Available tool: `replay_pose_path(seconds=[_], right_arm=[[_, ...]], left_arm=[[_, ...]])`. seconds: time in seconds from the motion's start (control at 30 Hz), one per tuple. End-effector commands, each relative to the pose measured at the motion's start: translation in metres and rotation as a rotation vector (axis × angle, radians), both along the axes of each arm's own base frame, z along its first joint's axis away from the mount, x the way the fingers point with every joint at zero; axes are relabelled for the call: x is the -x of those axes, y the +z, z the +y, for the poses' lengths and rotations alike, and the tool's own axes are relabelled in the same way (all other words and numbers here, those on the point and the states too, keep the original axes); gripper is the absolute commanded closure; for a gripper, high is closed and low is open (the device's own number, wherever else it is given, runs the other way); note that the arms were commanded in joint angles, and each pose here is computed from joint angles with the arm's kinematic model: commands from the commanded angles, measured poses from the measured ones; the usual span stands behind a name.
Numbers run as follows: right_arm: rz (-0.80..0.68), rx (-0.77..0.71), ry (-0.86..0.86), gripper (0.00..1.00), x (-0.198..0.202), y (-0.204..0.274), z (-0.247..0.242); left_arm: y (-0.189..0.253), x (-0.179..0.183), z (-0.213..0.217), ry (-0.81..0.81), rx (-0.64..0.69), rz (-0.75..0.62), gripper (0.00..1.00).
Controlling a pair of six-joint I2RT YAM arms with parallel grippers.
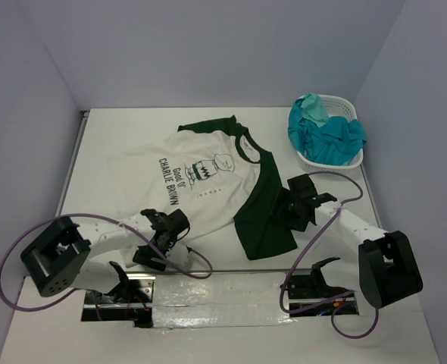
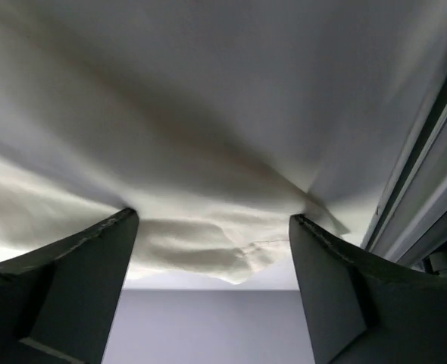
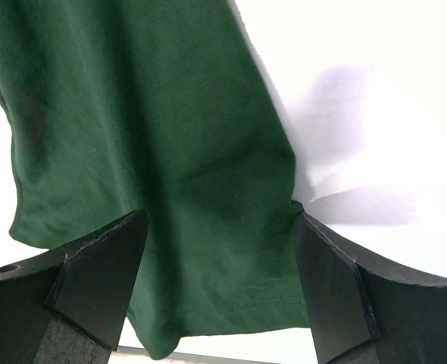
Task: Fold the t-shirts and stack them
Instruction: Flatten out the tshirt
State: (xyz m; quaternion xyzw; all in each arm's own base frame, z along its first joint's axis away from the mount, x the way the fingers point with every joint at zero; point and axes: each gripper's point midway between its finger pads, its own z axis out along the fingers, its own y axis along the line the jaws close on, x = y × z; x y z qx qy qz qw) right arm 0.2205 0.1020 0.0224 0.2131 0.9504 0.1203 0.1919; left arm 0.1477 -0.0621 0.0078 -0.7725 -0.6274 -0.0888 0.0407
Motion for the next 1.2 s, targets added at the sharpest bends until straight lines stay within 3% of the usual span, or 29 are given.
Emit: replay_pose_path(seconds=[0.0,0.13,0.23,0.27,0.37,0.6,0.87,0.93,1.07,1.17], right_arm=[[0.016,0.031,-0.056,0.16,0.011,-0.005,-0.009],[-0.047,-0.034,-0.063,0.28,0.005,-0.002,0.001],[0.016,-0.051,-0.03,0.33,0.011,-0.018,0.008],[0.037,-0.031,-0.035,0.31,0.013,-0.022,0.005],[0.094,0.048,-0.053,0.2,0.025,-0.027,-0.006],[0.027,0.261,-0.063,0.09,0.035,0.037,-0.019],[0.16,0.241,-0.059,0.01,0.044,-0.007,-0.009],[0.211,0.324,-0.039,0.0,0.04,-0.009,-0.013],[0.228,0.345,-0.034,0.06,0.038,-0.012,-0.01],[0.261,0.236,0.02,0.1,0.05,-0.024,0.023]], left_arm=[[-0.021,-0.003,0.009,-0.035,0.019,-0.058,0.08],[-0.022,-0.004,-0.003,0.011,0.078,-0.002,0.37],[-0.022,-0.009,-0.006,0.111,0.09,0.008,0.73],[-0.022,-0.01,-0.005,0.165,0.086,-0.003,0.98],[-0.02,-0.013,-0.001,0.284,0.086,-0.052,1.0],[0.002,-0.033,0.011,0.402,0.152,-0.265,1.0],[0.019,-0.045,0.026,0.467,0.156,-0.319,1.0],[0.022,-0.046,0.028,0.46,0.164,-0.327,1.0],[0.037,-0.054,0.041,0.51,0.168,-0.366,1.0],[0.052,-0.059,0.073,0.593,0.161,-0.404,1.0]])
